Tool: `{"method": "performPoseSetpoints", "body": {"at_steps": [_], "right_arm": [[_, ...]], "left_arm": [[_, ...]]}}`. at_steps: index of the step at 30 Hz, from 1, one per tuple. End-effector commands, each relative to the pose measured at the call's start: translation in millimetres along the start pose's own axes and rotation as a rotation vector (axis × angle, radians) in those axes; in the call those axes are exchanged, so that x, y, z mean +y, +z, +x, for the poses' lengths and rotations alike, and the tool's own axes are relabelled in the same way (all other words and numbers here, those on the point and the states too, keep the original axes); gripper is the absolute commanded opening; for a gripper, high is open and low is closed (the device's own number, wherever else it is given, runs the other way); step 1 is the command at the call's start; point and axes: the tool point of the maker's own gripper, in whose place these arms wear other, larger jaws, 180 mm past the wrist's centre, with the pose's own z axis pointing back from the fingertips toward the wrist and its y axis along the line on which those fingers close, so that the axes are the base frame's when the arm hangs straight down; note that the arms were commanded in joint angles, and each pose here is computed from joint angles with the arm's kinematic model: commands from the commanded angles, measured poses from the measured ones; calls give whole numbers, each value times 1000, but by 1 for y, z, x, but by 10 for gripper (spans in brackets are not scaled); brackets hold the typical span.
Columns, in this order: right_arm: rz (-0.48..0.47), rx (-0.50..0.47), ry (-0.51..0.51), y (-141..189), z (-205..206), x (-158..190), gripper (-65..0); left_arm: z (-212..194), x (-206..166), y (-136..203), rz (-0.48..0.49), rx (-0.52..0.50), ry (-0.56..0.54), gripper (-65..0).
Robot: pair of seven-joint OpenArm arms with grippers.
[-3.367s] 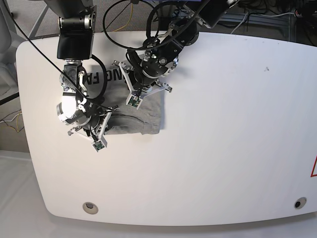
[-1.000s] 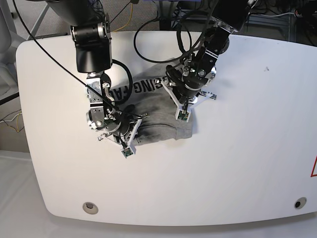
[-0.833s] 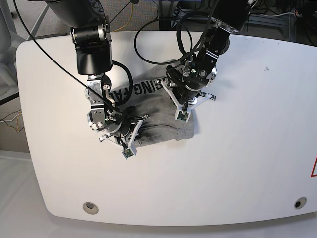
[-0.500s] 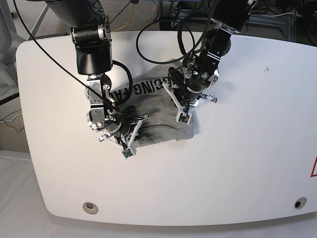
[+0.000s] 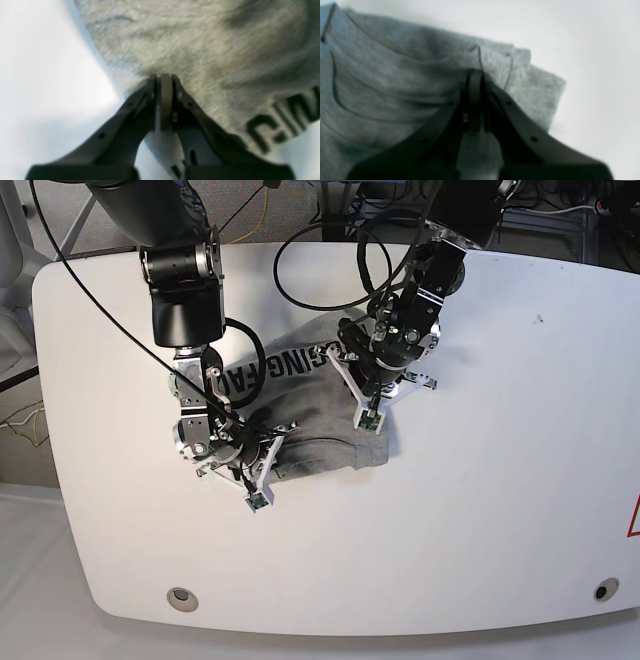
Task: Fold the T-shirt properly
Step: 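Grasp the lettered edge with both grippers and lift it slightly, then fold the lettered edge over the bundle with both grippers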
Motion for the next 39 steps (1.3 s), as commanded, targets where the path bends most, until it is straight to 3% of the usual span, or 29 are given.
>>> {"method": "performPoseSetpoints", "body": {"at_steps": [1,16,28,39], "right_arm": [[-36,-100,30,17,40,-10,-644],[-180,-133,150,94,52,-25,-644],[-176,-48,148,94,-9,-21,-644],[-172,-35,86,90,-34,-27,-644]], "left_arm": [[30,-11,10,-25,-86,14,-631],[34,-65,31,-138,-119,42,-631],[18,-100,39,-212,-92,28,-631],[17,-98,38,-206,-92,25,-631]]}}
